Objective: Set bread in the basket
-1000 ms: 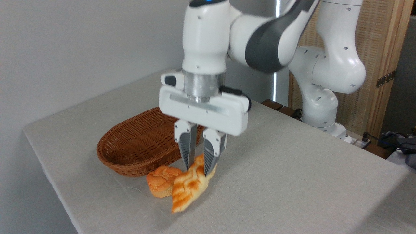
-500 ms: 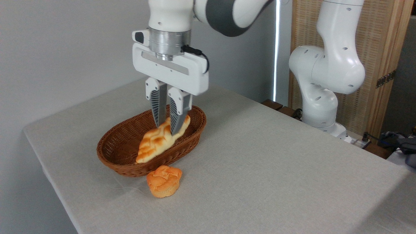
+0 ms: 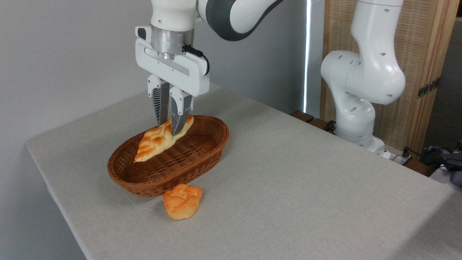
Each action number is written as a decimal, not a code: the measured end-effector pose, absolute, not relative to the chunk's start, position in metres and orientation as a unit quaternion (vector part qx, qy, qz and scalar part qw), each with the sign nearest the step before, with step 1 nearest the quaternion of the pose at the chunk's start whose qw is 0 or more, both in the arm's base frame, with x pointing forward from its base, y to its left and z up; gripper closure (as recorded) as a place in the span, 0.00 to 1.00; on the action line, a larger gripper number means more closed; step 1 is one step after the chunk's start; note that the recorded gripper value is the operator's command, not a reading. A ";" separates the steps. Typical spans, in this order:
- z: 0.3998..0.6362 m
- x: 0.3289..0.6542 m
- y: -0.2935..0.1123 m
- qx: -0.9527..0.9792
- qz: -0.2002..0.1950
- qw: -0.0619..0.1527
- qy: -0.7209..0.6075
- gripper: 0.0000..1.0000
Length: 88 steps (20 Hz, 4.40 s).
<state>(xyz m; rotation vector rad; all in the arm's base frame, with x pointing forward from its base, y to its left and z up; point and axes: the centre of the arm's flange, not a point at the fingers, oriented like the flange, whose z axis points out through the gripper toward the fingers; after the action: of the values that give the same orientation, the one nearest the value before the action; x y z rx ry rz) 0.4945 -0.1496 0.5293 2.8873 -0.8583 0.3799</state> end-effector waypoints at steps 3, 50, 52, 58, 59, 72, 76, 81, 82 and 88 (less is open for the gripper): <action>0.517 0.503 -0.152 0.950 0.128 0.054 -0.281 0.26; 0.640 0.535 0.013 0.941 0.078 0.016 -0.329 0.00; 0.635 0.534 0.012 0.941 0.060 0.024 -0.331 0.00; 0.636 0.528 -0.017 0.933 0.023 0.036 -0.357 0.00; 0.634 0.529 -0.025 0.931 0.020 0.036 -0.364 0.00; 0.611 0.541 -0.054 0.924 -0.013 0.001 -0.383 0.00; 0.613 0.542 -0.044 0.927 -0.011 0.001 -0.374 0.00; 0.613 0.542 -0.042 0.928 -0.011 0.001 -0.373 0.00; 0.613 0.542 -0.042 0.928 -0.011 0.001 -0.373 0.00; 0.615 0.543 -0.039 0.929 -0.009 0.000 -0.370 0.00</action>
<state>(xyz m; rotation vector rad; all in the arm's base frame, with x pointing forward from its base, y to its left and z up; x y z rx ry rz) 0.5427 -0.0393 0.6147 2.9172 -1.1631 -0.0295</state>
